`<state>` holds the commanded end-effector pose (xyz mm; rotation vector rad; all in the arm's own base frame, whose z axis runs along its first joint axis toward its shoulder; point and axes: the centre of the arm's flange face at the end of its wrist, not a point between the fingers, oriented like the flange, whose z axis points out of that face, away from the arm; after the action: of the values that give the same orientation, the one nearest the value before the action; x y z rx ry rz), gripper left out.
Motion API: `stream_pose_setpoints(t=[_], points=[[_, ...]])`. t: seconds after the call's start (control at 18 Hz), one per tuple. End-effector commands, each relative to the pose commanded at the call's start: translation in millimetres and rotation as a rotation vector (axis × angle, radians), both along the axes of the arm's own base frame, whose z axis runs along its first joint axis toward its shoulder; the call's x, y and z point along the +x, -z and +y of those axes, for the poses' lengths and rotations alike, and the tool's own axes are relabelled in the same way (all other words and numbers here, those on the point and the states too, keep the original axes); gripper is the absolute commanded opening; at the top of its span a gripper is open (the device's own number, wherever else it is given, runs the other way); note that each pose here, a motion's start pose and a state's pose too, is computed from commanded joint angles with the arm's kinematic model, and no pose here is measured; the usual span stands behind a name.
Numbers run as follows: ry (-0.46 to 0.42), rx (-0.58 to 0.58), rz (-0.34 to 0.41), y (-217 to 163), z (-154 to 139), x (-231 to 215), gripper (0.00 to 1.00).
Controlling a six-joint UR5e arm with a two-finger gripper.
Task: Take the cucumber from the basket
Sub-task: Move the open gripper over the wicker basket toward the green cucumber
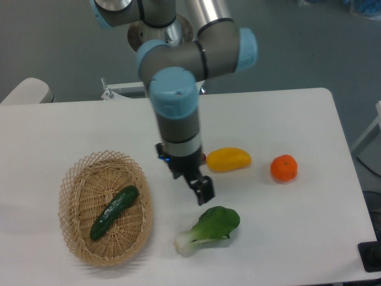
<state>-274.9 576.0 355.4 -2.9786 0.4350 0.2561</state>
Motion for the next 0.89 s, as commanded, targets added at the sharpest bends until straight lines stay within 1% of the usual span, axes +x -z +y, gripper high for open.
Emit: stream_pose_setpoints(t=[0.06, 0.28, 0.39, 0.5, 0.61, 0.72, 0.89], points=[[-0.041, 0.003, -0.019, 5, 1, 8, 1.0], [-0.267, -0.013, -0.084, 36, 6, 40, 1.0], [-0.346, -0.013, -0.1, 44, 7, 52, 1.0], [-0.364, 0.004, -0.097, 51, 9, 64, 1.0], [-0.347, 0.024, -0.087, 57, 13, 75, 1.0], [-0.352, 0.005, -0.096, 73, 20, 80, 1.0], [-0.318, -0.023, -0.106, 93, 34, 91, 1.0]])
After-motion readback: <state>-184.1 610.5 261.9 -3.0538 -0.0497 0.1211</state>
